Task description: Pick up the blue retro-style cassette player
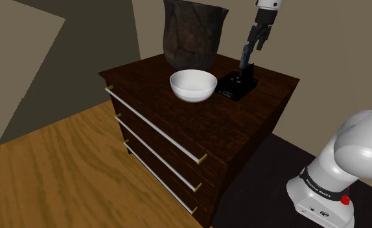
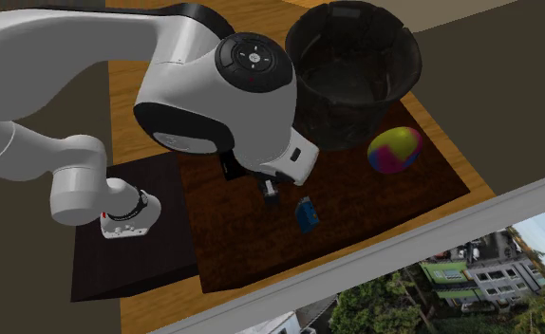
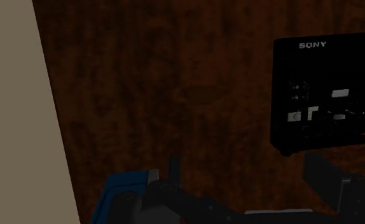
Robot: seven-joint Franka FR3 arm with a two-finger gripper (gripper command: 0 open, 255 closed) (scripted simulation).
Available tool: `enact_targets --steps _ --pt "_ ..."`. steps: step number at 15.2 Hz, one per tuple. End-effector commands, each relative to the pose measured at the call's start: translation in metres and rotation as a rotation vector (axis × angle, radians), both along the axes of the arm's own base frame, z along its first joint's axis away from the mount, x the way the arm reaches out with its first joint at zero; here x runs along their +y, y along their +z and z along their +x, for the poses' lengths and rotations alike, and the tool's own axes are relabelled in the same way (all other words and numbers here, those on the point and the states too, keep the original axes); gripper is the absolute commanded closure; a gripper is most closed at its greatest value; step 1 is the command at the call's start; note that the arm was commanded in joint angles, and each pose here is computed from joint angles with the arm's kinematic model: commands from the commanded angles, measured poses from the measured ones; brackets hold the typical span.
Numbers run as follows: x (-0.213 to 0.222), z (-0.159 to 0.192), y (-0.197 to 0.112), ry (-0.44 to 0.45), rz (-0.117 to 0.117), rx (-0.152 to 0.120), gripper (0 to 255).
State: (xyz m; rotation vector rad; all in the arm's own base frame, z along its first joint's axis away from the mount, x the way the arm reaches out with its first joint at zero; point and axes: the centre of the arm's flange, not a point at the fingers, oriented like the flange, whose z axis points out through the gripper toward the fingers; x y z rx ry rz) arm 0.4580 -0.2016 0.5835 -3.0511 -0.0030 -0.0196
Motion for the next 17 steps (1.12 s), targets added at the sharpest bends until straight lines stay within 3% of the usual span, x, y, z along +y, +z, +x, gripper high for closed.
enact_targets --steps 1,8,17 --pt "-0.02 0.015 0.007 0.004 -0.004 0.001 0" --pt "-0.09 0.071 0.019 0.014 -0.014 0.004 0" --pt "-0.09 0.071 -0.021 0.014 -0.014 0.004 0"
